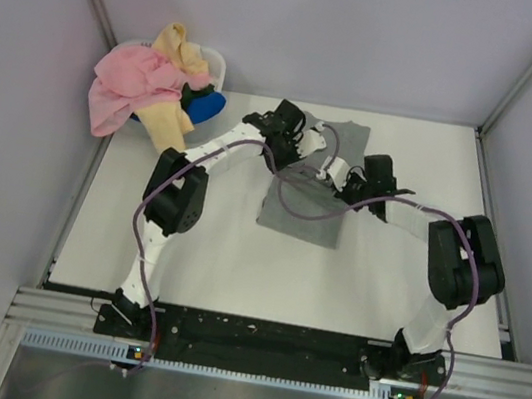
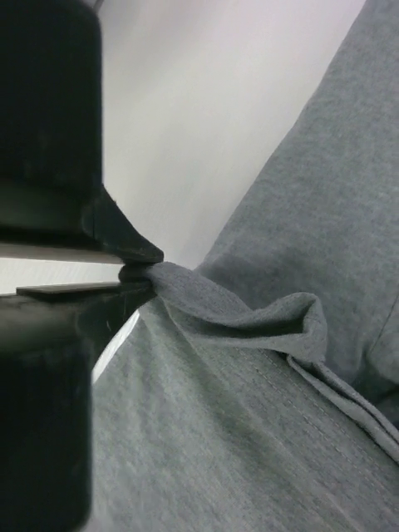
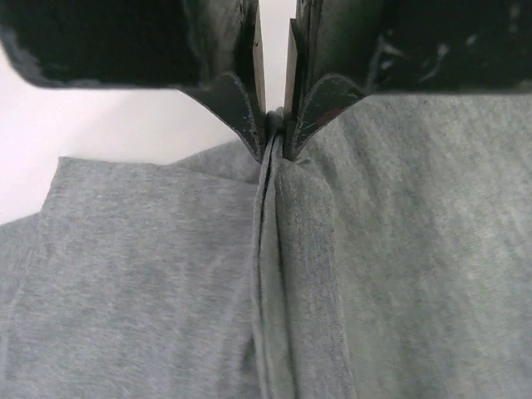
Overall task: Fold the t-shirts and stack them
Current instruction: Fold the folded rectangular tshirt in 1/3 of the way
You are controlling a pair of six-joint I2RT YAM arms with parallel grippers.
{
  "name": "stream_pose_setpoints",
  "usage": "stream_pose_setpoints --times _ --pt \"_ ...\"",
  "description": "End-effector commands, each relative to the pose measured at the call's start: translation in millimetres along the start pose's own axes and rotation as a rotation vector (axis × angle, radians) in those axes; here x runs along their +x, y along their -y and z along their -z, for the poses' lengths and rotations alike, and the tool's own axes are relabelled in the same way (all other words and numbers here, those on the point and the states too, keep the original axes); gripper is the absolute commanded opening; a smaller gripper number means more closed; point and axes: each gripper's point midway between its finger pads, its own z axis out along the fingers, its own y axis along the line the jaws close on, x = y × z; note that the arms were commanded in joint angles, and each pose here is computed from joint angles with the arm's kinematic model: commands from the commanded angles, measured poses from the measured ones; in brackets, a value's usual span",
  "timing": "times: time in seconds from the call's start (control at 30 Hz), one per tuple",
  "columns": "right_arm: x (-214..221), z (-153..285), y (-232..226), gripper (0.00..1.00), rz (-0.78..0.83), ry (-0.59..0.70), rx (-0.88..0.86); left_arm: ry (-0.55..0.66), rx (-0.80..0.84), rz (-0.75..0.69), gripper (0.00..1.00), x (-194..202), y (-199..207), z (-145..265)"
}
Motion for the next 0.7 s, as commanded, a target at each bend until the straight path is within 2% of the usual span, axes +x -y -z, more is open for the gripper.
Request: stream_pose_setpoints --times 0.0,0.07,0.1,0.17,0.27,0.3,0.37,0.4,0.47,0.53,0.67 --pt "-24 -5 67 0.18 -0.057 0.037 0.212 0.017 -0.166 0.033 0.32 -15 -37 -1" --pt "-16 3 100 0.34 -0.206 0.026 0.339 0.043 -0.249 0.058 0.57 -25 -56 3" --pt "-14 11 115 0.41 -0.276 0.035 0.385 0.060 -0.289 0.079 0.62 -31 -68 9" --pt "-20 28 130 0.49 -0.399 0.085 0.393 0.099 -0.342 0.133 0.68 -41 -90 24" --pt "-46 55 114 0.53 -0.327 0.124 0.314 0.166 -0.302 0.191 0.68 -50 -96 52" --pt "-53 62 98 0.54 -0.251 0.134 0.286 0.193 -0.217 0.160 0.65 -53 -80 55" --pt "-60 69 54 0.57 -0.059 0.161 0.209 0.285 -0.022 -0.031 0.64 -59 -33 79" --pt "-54 68 22 0.60 0.036 0.157 0.139 0.314 0.073 -0.124 0.63 -52 -5 83" --pt "-50 71 -40 0.65 0.188 0.199 -0.024 0.318 0.233 -0.305 0.65 -14 53 75" --pt "-34 72 -87 0.68 0.257 0.180 -0.147 0.317 0.253 -0.400 0.66 6 79 71" --pt "-10 64 -121 0.68 0.327 0.056 -0.212 0.266 0.319 -0.457 0.67 38 114 57"
